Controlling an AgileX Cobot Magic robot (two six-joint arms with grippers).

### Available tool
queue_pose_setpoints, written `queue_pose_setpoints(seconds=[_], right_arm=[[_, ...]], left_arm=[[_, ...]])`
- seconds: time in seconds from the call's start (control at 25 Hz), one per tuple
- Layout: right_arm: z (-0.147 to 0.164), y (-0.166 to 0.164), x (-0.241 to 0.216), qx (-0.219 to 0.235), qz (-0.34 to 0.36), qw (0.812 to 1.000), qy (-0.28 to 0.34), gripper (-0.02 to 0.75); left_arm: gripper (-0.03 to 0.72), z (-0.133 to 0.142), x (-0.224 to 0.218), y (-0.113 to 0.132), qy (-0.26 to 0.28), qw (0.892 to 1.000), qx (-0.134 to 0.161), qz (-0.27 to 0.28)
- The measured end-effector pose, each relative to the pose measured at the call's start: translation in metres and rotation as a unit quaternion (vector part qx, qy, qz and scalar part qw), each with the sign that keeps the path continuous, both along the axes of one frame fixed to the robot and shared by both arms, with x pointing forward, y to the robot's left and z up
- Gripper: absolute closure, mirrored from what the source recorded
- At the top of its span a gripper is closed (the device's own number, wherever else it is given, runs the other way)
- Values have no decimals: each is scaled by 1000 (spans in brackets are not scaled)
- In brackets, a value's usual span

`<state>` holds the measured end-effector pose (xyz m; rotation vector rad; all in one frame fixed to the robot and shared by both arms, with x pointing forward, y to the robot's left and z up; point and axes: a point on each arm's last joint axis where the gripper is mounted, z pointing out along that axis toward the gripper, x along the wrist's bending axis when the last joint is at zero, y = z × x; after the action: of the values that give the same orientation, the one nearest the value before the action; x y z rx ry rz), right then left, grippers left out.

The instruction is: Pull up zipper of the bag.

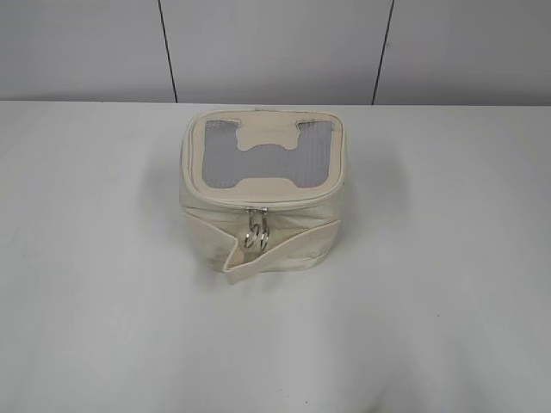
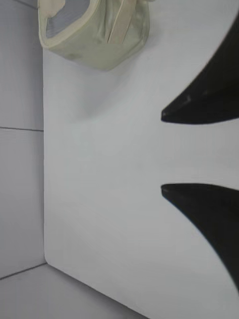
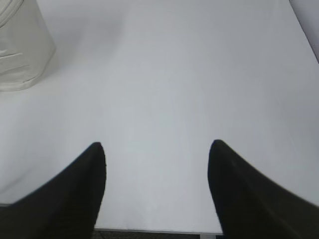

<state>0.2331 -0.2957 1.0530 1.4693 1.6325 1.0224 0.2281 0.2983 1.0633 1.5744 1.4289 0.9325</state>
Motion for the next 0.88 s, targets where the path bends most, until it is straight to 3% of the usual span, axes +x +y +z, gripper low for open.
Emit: queue_pose_setpoints(seconds=[0.88], right_arm=[[0, 0, 0, 0, -13, 1000, -1, 236]], left_arm=[[426, 0, 0, 0, -1, 1000, 0, 16]])
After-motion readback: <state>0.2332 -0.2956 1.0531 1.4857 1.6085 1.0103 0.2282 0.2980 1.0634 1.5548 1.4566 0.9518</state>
